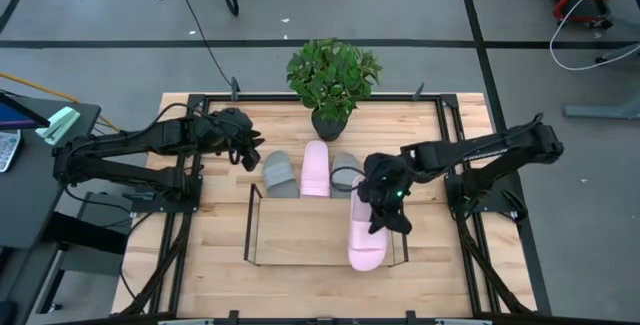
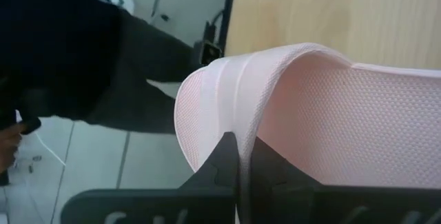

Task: Pick and place slides into the shelf
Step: Put the right pink slipper on the shelf

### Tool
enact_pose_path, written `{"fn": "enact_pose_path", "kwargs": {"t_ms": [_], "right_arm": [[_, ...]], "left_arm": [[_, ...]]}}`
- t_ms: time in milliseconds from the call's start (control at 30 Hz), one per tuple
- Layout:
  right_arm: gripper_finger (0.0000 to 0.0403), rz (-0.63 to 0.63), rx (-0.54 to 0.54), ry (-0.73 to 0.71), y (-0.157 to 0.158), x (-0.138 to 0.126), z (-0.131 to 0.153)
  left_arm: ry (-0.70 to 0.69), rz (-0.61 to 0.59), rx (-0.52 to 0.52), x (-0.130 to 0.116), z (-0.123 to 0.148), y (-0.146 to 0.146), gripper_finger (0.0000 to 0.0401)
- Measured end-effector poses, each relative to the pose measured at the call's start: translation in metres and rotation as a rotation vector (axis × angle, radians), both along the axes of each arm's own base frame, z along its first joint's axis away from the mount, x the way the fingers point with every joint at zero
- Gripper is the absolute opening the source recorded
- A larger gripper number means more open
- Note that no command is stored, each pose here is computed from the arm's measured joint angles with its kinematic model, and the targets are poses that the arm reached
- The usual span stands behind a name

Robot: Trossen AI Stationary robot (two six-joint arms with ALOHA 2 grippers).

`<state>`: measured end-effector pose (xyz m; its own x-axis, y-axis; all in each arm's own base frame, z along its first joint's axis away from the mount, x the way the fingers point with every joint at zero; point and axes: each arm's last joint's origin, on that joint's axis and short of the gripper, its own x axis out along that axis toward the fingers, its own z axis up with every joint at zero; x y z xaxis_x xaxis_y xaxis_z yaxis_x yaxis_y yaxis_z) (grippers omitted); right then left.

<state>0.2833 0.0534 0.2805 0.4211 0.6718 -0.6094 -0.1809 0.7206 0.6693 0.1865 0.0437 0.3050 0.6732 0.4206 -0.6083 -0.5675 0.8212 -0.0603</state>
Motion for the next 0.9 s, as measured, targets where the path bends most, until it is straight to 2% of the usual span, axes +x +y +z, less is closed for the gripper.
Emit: {"fn": "enact_pose_path", "kwargs": {"t_ms": [267,900], "right_arm": [[0.0009,0.023,-0.099,0.059,0.006,0.003,-0.017],[0.0009,0.037,-0.18,0.143,0.019,0.013,-0.043]], "left_arm": [[0.003,-0.02,-0.021,0.0,-0.001,-0.001,0.0112],[0.002,-0.008,-0.036,-0.001,-0.001,-0.001,0.0114]]}}
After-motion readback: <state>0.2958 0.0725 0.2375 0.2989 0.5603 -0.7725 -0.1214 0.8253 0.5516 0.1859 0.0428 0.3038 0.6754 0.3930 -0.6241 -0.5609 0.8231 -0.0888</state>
